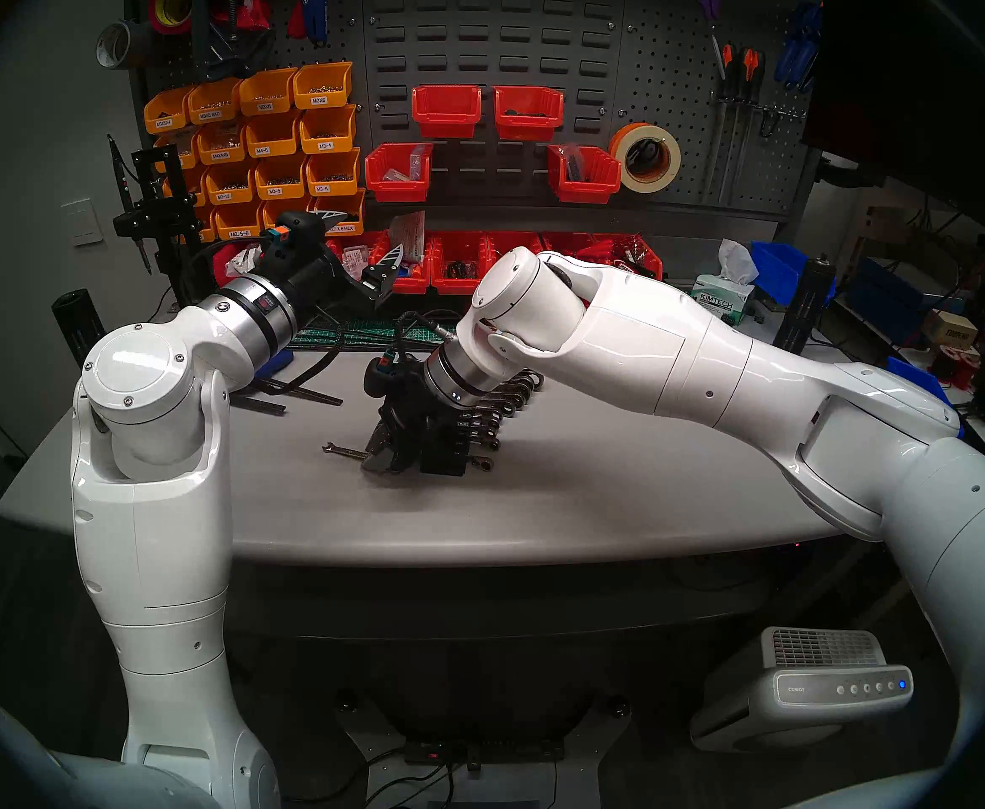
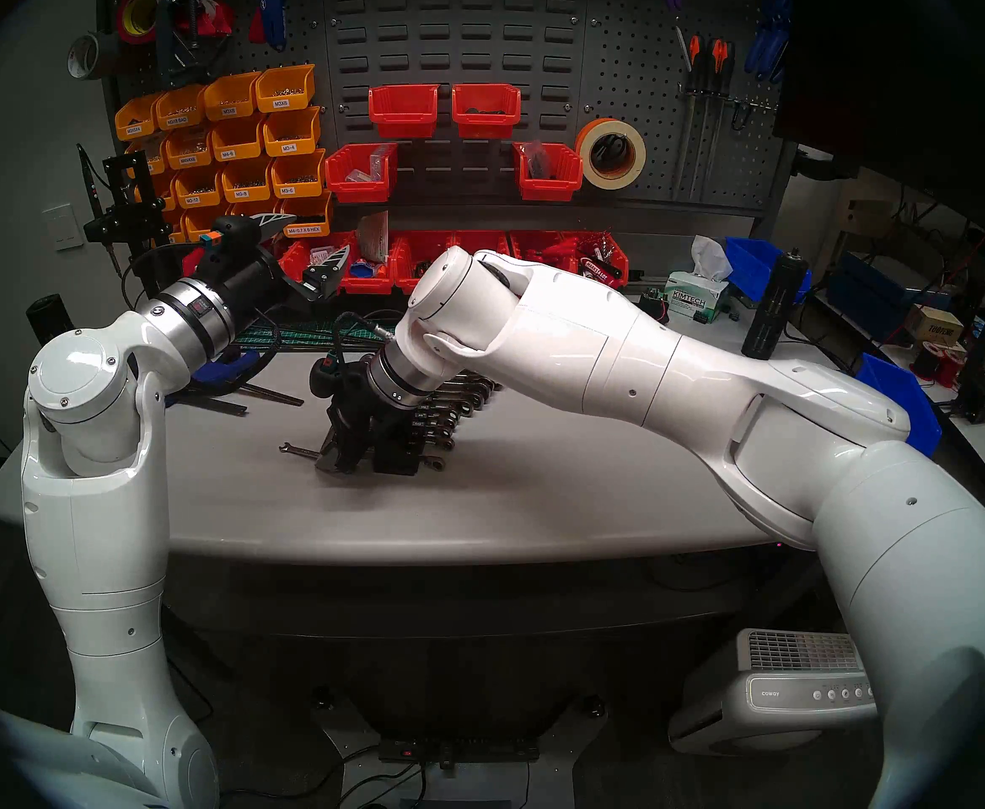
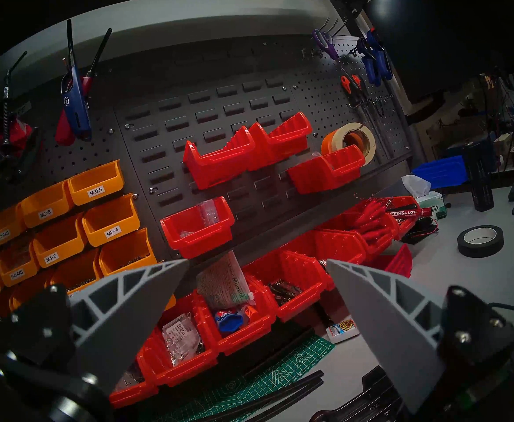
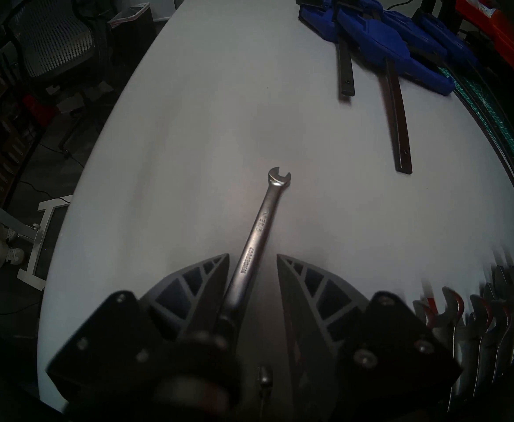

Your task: Put the wrenches on the table into the correct slot in the case

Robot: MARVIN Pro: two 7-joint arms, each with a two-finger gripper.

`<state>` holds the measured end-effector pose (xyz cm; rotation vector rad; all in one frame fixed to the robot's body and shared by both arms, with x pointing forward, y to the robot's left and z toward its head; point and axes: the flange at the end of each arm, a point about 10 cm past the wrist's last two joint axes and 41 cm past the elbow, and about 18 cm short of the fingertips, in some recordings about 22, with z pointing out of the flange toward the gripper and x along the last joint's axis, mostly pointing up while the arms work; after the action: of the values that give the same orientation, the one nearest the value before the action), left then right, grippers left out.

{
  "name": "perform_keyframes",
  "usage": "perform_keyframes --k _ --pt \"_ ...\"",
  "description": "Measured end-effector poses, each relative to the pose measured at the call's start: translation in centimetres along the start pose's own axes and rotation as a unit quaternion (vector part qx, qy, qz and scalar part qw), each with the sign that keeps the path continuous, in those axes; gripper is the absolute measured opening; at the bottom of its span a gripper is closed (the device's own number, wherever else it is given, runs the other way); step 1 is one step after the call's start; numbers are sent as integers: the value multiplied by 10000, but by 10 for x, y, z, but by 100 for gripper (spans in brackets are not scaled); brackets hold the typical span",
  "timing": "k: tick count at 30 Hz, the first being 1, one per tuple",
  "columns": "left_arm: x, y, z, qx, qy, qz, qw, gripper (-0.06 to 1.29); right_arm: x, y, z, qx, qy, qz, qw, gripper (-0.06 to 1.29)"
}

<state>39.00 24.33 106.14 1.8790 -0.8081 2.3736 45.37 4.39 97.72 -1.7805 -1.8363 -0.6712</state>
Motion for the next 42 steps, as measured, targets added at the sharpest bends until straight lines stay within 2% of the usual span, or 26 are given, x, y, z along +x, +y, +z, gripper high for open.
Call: perform_keyframes --k 11,16,21,28,31,36,42 --pt "1 -1 -1 13 16 -11 10000 123 9 -7 1 34 -169 -251 9995 41" --pt "1 -1 -1 0 28 -18 10000 123 11 -9 1 15 -180 -326 9993 22" --pt "2 -1 -2 -13 33 -21 10000 123 12 -10 2 -37 -170 -386 9991 10" --pt "2 -1 -2 -15 37 -23 10000 123 12 -10 2 -90 -163 -445 9988 4" --pt "2 -2 -2 -12 38 -23 10000 123 14 -11 0 -95 -135 -463 9988 -4" --pt "2 -3 -3 1 48 -27 10000 123 19 -14 -11 -68 47 -439 9990 -4" --pt "4 -6 -3 33 77 -36 10000 123 25 -20 -36 -35 298 -345 9990 -4"
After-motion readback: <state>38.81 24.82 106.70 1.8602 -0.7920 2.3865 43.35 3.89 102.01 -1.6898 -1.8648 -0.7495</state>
